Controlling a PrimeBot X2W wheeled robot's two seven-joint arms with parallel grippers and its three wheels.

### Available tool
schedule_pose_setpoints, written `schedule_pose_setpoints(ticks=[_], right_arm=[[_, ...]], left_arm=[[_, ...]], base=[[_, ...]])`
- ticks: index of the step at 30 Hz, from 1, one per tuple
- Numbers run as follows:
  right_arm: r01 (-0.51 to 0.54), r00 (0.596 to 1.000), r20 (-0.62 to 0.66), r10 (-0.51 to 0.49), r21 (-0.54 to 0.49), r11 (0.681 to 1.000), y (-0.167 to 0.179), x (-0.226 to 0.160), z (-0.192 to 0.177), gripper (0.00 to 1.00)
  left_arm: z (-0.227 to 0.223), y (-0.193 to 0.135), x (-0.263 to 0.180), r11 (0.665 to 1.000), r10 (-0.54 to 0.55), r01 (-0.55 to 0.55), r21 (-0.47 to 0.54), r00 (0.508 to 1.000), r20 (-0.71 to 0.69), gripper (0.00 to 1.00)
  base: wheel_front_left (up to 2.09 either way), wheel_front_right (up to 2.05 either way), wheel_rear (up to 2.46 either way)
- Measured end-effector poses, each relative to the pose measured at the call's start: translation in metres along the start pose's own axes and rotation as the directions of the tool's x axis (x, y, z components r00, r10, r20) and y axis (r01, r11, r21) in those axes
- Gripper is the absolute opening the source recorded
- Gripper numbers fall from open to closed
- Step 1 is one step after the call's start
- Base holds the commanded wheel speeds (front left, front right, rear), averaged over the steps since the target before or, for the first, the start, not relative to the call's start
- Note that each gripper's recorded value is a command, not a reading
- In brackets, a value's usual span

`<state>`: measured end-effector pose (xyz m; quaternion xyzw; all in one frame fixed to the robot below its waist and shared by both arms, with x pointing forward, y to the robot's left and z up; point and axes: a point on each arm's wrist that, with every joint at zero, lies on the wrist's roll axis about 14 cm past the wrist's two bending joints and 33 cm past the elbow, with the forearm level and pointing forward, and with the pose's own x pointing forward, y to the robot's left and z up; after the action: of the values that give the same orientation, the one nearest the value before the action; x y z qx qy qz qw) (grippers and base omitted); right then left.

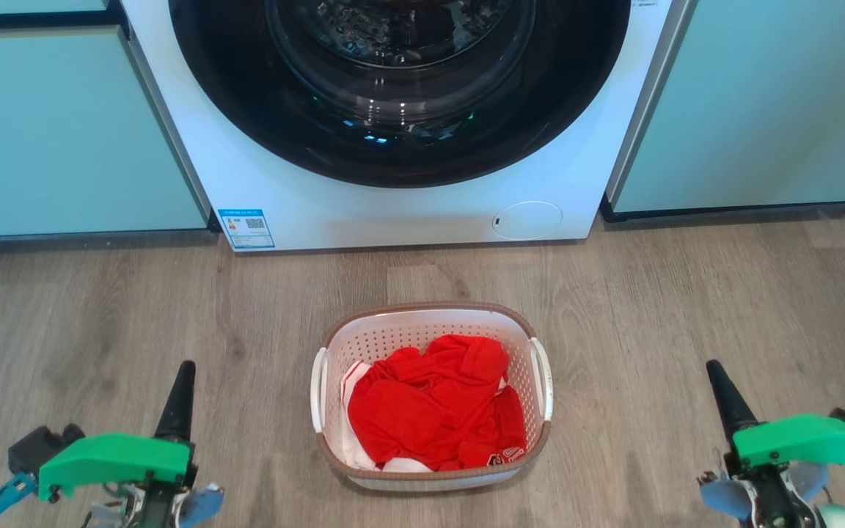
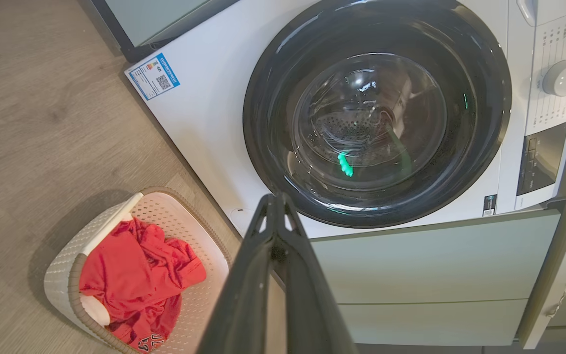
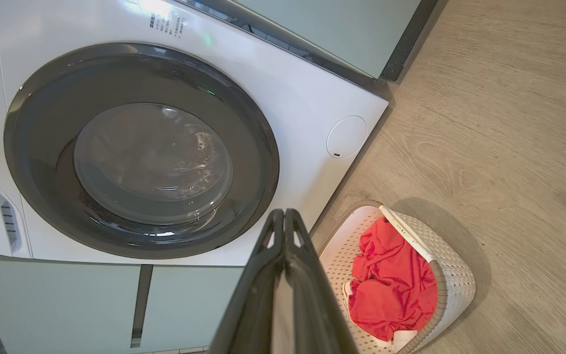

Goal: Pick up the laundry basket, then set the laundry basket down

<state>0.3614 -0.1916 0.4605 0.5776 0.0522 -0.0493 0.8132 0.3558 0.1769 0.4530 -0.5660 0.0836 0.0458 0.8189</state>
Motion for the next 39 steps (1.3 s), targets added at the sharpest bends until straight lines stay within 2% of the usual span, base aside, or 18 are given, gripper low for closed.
schedule_pose_setpoints(ticks=[17, 27, 31, 39], right_arm=[[-0.029, 1.0, 0.012, 0.028, 0.181, 0.983, 0.009, 0.007, 0.01, 0.0], [-0.035, 0.999, 0.021, 0.031, 0.279, 0.96, 0.009, 0.007, 0.015, 0.0], [-0.041, 0.999, 0.02, 0.036, 0.331, 0.943, 0.009, 0.007, 0.016, 0.0], [-0.059, 0.998, 0.024, 0.054, 0.341, 0.938, 0.016, 0.011, 0.019, 0.0]], left_arm=[[0.008, -0.007, 0.006, 0.98, -0.03, 0.03, -0.195, 1.0, 0.005, 0.0], [0.012, -0.012, 0.008, 0.954, -0.058, 0.058, -0.295, 0.998, 0.01, 0.0], [0.018, -0.017, 0.011, 0.933, -0.079, 0.083, -0.35, 0.997, 0.024, 0.0], [0.019, -0.02, 0.013, 0.929, -0.088, 0.092, -0.358, 0.996, 0.028, 0.0]], base=[[0.0, 0.0, 0.0], [0.0, 0.0, 0.0], [0.0, 0.0, 0.0], [0.0, 0.0, 0.0]])
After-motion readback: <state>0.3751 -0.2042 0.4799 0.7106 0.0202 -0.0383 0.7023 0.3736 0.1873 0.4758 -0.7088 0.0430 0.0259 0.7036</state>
